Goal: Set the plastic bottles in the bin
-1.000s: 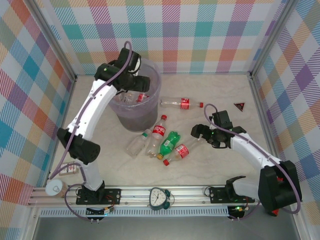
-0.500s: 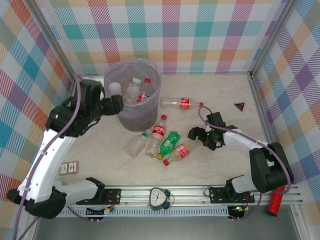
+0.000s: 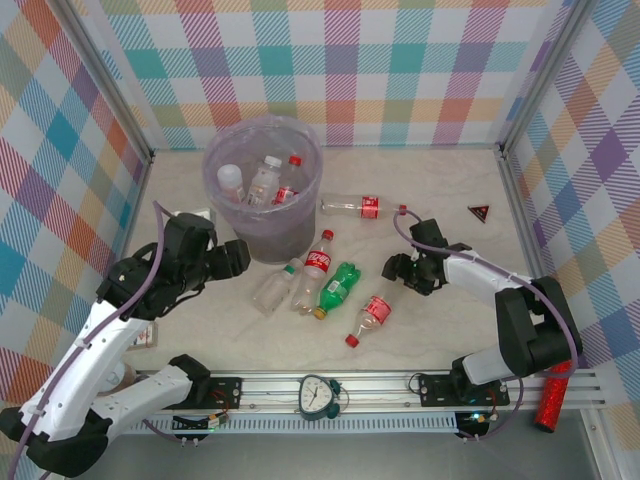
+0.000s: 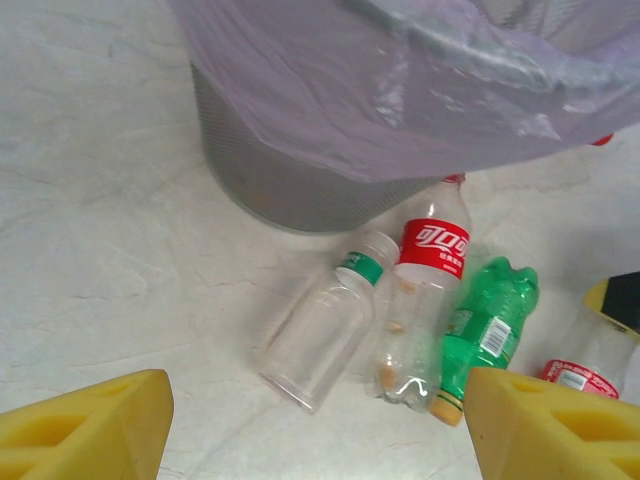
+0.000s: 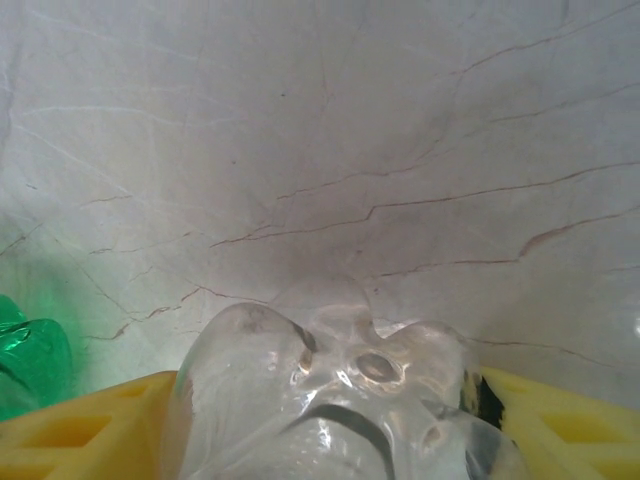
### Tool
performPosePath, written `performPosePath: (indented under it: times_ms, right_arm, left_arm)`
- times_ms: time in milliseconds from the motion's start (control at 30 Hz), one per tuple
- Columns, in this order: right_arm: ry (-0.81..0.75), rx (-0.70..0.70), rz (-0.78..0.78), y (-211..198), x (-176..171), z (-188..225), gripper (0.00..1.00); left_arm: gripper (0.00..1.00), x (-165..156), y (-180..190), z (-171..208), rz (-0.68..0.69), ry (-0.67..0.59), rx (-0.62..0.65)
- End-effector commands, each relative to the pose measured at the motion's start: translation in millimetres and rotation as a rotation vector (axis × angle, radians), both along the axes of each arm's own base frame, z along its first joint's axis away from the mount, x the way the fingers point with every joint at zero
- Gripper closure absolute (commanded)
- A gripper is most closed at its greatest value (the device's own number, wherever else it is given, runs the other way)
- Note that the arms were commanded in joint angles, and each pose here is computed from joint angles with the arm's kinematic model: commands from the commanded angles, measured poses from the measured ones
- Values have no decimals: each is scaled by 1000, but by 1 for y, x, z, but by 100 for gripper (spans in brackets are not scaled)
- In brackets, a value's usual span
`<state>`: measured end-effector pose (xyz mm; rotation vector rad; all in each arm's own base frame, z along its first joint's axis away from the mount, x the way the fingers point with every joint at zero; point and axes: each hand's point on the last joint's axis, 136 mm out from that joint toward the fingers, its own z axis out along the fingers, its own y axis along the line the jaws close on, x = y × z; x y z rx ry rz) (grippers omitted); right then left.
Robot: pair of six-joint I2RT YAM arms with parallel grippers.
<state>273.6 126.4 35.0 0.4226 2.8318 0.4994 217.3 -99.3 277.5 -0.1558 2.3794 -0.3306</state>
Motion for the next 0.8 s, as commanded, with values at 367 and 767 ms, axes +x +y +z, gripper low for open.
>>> performPosePath:
  times_ms: [367, 767]
  right_arm:
    - [-213, 36, 186, 12, 22, 96, 36]
    - [-374, 300, 280, 65, 40, 163, 46]
  left_arm:
    - [22, 8, -111, 6, -255, -46, -126]
    - [14, 16, -250, -34, -518, 12, -144]
